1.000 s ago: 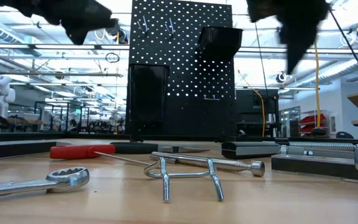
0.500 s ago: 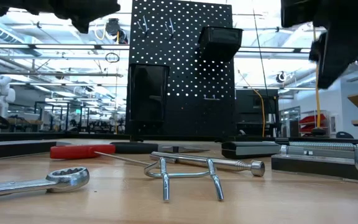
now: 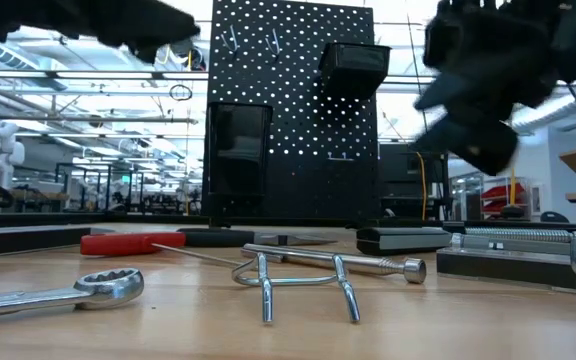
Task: Hang tools onto peg board
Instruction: Put the right binder clip into the right black bin on the pegboard
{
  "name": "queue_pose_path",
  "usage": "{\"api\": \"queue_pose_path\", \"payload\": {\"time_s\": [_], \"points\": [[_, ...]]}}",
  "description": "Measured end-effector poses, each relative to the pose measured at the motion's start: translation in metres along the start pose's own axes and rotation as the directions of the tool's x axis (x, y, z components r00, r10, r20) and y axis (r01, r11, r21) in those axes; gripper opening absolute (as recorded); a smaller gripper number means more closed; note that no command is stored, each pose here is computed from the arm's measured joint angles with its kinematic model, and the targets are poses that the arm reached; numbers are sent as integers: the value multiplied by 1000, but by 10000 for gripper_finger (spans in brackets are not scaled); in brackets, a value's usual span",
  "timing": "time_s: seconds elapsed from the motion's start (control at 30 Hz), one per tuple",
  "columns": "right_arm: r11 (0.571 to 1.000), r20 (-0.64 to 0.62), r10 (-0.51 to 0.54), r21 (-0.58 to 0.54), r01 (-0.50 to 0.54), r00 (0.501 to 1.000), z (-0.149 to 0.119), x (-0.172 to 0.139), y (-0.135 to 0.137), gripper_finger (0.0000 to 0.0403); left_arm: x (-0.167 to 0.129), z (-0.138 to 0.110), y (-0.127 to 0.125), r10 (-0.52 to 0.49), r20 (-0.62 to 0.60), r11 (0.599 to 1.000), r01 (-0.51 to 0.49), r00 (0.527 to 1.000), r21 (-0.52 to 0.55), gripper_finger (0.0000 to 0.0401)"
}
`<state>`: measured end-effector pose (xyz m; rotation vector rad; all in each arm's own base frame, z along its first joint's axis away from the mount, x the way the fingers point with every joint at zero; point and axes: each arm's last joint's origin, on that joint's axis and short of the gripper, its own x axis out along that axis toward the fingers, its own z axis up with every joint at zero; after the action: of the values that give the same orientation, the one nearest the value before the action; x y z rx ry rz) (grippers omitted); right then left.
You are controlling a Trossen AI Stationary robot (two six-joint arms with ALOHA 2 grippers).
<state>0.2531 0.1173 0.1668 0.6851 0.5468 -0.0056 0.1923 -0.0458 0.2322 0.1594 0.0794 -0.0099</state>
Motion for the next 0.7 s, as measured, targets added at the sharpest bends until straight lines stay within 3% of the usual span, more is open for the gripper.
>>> {"api": "queue_pose_path", "payload": {"time_s": [0.13, 0.3, 0.5, 0.7], "points": [[985, 118, 173, -43, -169, 978, 7, 9, 14, 167, -6, 11, 2, -27, 83, 999, 29, 996, -19, 121], [960, -1, 263, -104, -261, 965, 16, 17, 34, 167, -20, 19, 5, -36, 119, 998, 42, 992, -48, 121], [970, -88, 97, -213, -114, 991, 29, 19, 58, 167, -31, 27, 10, -1, 173, 1000, 0, 985, 6, 121], [926, -236, -59, -376, -35, 970, 20, 11, 67, 167, -29, 20, 16, 128, 89, 990, -132, 988, 41, 121]]}}
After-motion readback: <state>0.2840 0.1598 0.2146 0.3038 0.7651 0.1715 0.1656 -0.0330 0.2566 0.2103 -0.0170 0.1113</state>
